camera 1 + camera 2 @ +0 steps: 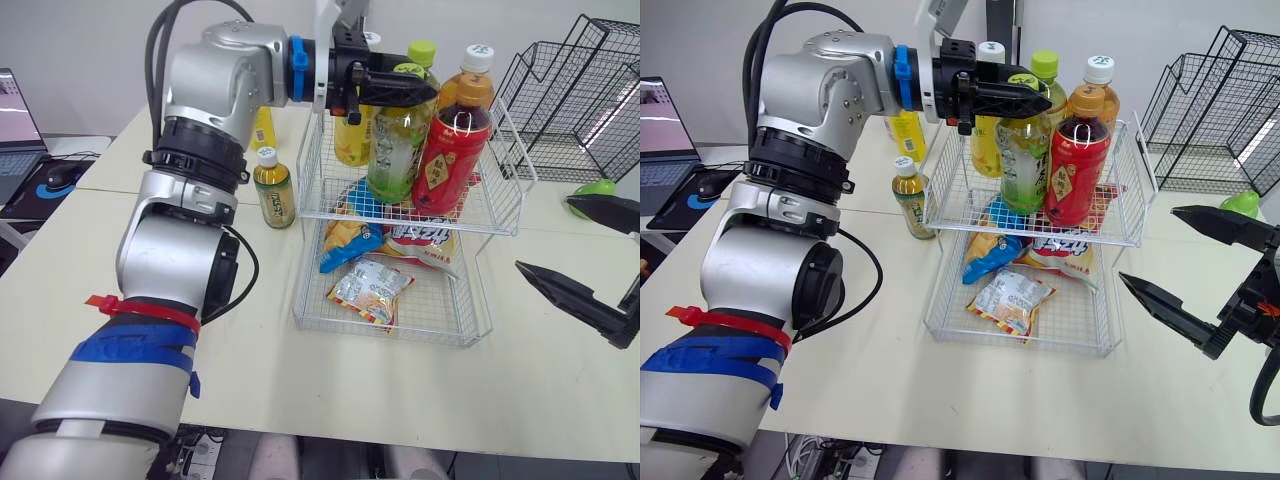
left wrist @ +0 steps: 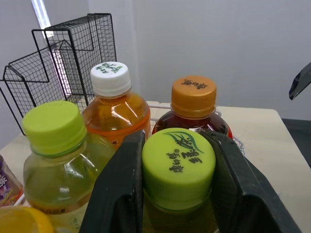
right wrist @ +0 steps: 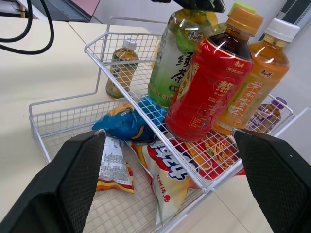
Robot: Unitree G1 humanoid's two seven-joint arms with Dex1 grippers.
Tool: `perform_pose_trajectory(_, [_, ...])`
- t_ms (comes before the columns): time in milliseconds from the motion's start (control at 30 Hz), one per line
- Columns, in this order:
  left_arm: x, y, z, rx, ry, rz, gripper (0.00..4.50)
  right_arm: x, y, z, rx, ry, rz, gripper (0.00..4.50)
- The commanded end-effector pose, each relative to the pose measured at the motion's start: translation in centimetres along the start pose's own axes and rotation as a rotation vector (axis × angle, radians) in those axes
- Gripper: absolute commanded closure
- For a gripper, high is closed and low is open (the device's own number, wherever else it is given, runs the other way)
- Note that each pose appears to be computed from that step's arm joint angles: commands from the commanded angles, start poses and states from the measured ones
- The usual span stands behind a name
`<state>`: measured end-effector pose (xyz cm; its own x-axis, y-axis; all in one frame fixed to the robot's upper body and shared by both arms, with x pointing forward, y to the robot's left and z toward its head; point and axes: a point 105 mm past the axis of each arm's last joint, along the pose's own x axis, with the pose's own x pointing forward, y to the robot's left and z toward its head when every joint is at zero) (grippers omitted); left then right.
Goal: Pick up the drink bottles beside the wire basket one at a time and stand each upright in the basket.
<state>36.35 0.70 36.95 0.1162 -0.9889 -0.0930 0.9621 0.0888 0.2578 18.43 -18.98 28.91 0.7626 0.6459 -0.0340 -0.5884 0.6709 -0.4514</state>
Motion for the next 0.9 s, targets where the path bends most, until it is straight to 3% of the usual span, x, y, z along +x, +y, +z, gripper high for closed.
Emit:
perform_pose_trajectory(33, [0.3,-0.4,1.7,0.08,-0.042,-0.015,3.15,-0.3,-0.3,1.0,-0.047,-0.023,-0.025,0.0])
perform_pose_trajectory(300, [0.6,-0.3,1.1,0.093,-0.034,-0.029,3.15,-0.3,-0.3,1.0,-0.05,-0.02,-0.027,0.0])
perform_pose_trajectory(633, [-1.1,-1.3,2.2,0.126,-0.043,-0.121,0.05,-0.3,-0.7,1.1,-0.06,-0.03,-0.041,0.0])
perform_pose_trajectory(900, [-3.7,-0.9,3.9,0.156,-0.081,-0.065,0.02,0.1,-1.0,1.5,-0.068,-0.063,-0.044,0.0])
